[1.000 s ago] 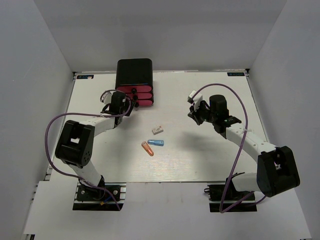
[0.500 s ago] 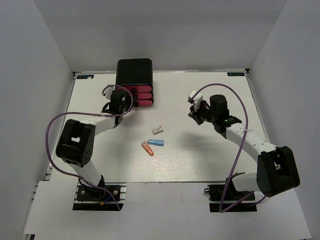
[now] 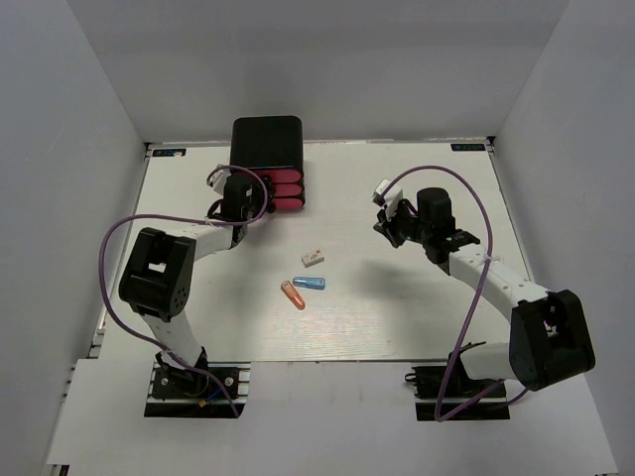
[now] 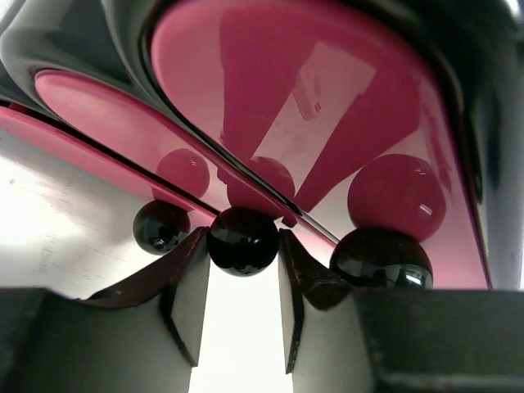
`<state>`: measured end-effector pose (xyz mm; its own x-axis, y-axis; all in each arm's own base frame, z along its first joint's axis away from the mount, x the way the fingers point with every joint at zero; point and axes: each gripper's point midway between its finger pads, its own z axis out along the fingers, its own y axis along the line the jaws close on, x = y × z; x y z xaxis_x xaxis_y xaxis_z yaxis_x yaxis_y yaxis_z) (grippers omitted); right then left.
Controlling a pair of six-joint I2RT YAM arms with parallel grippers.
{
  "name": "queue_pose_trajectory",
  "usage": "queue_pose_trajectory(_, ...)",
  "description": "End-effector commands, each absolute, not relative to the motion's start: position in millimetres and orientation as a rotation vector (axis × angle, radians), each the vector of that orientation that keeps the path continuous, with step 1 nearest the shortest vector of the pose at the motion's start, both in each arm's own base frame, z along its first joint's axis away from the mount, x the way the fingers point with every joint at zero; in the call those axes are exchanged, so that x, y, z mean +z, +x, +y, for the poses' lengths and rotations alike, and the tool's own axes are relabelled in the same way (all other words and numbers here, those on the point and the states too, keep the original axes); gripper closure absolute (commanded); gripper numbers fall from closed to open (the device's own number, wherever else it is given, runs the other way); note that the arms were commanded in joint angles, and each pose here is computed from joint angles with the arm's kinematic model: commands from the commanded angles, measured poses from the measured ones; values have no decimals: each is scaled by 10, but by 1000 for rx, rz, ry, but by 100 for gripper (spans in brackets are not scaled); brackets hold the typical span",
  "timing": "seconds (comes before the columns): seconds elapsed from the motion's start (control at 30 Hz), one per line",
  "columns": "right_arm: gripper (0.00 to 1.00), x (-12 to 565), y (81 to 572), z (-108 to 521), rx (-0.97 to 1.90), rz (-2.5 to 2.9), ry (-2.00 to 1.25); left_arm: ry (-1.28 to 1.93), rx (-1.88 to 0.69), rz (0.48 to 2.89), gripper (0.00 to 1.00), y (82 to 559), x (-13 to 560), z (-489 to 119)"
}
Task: Sort the stationery into containers
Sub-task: Open the drawer in the storage box, then pick up the stationery from the center of the board.
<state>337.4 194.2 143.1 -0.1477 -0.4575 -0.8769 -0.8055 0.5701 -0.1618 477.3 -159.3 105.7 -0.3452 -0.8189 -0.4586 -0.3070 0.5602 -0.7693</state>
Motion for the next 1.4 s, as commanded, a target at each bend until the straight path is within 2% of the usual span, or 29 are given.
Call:
queue_pose_trajectory(0.0, 100, 1517, 3359, 1957, 437, 1740, -1049, -889, -725, 1869, 60, 4850, 1226, -1574)
queue_pose_trajectory(0.17, 98, 1522, 3352, 1970, 446, 1736, -1055, -903, -721, 1880, 72, 4777, 1143, -1554)
queue_pose_trajectory(0.23, 98, 1529, 3343, 1982, 448, 1731, -1063, -904, -718, 1884, 74, 4697, 1136, -1530)
queue_pose_trajectory(0.3, 94, 1536, 3344, 1971, 449, 1726, -1070, -905, -716, 1887, 75, 4617, 1112, -1505)
queue_pose_trajectory(0.33, 90, 1534, 3330, 1991, 453, 1718, -1085, -891, -721, 1875, 75, 4577, 1191, -1491)
queue_pose_trajectory(0.37, 72, 1540, 3291, 2029, 475, 1693, -1122, -886, -730, 1878, 75, 4528, 1203, -1494)
queue_pose_trajectory(0.43, 55, 1498, 3195, 2075, 510, 1658, -1207, -877, -713, 1896, 75, 4392, 1138, -1450)
queue_pose_trajectory(0.5, 46, 1445, 3033, 2123, 573, 1631, -1292, -838, -703, 1907, 75, 4254, 1167, -1445)
queue_pose_trajectory(0.57, 42, 1458, 2939, 2186, 600, 1524, -1398, -838, -703, 1908, 74, 4184, 1164, -1423)
queue_pose_trajectory(0.7, 37, 1411, 2593, 2330, 751, 1334, -1581, -812, -693, 1947, 52, 4072, 1089, -1420)
queue_pose_trajectory(0.73, 37, 1375, 2526, 2323, 780, 1336, -1604, -813, -691, 1950, 39, 4055, 1103, -1415)
queue_pose_trajectory(0.83, 36, 1358, 2470, 2397, 834, 1243, -1679, -785, -680, 1975, 31, 4040, 1090, -1427)
queue_pose_trajectory(1.1, 36, 1148, 2813, 2766, 814, 1144, -1842, -651, -690, 2011, 29, 3800, 1257, -1465)
queue_pose_trajectory(1.13, 36, 1131, 2847, 2790, 801, 1147, -1855, -621, -707, 1985, 29, 3760, 1416, -1465)
queue_pose_trajectory(1.37, 36, 825, 3036, 3110, 803, 1177, -1954, -522, -694, 2005, 29, 3085, 1503, -1304)
